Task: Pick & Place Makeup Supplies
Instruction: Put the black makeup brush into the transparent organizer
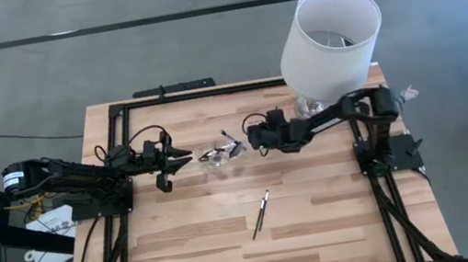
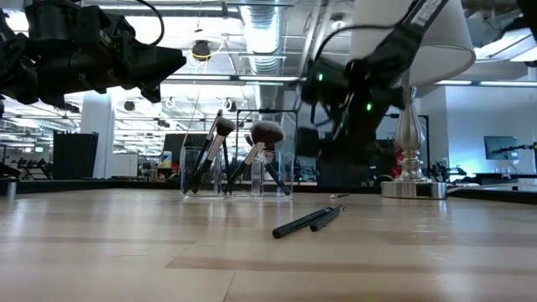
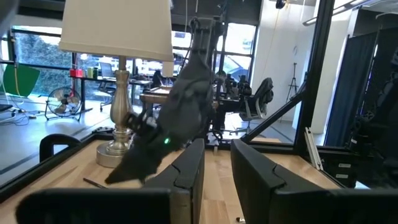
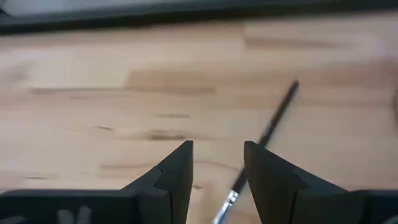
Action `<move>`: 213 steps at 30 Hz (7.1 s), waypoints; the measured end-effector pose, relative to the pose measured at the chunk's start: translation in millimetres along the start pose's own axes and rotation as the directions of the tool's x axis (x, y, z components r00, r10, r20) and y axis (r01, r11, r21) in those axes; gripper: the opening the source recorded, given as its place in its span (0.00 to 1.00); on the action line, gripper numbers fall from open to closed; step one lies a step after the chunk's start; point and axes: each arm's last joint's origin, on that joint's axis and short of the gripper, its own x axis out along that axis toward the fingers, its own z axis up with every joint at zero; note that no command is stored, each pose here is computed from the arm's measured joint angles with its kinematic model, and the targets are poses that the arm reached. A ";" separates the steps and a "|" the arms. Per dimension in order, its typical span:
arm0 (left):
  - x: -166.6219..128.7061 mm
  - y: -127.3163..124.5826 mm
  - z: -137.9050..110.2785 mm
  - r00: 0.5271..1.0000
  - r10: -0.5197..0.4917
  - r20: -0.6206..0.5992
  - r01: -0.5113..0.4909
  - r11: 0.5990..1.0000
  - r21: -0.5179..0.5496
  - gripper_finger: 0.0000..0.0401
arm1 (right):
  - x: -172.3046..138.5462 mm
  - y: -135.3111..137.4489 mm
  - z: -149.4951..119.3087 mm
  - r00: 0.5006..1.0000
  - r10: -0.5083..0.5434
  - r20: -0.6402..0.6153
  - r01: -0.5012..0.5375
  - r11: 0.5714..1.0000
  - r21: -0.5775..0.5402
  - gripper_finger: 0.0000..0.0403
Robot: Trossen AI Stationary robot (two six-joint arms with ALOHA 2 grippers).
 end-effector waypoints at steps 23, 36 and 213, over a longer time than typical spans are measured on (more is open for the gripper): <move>0.0 0.1 -0.7 1.000 0.001 -0.007 -0.001 1.000 -0.002 0.19 | 37.6 -4.2 7.3 0.987 -0.155 -0.037 0.157 0.987 0.046 0.32; -0.1 0.2 -1.1 1.000 0.002 -0.011 -0.002 1.000 -0.003 0.19 | 75.8 1.5 -5.2 0.980 -0.198 0.012 0.198 0.980 -0.025 0.25; 79.1 -37.9 51.8 0.947 -0.191 -0.259 0.196 0.981 -0.007 0.19 | -185.1 -13.9 7.0 0.322 0.798 -0.509 -0.763 -0.099 -0.638 0.18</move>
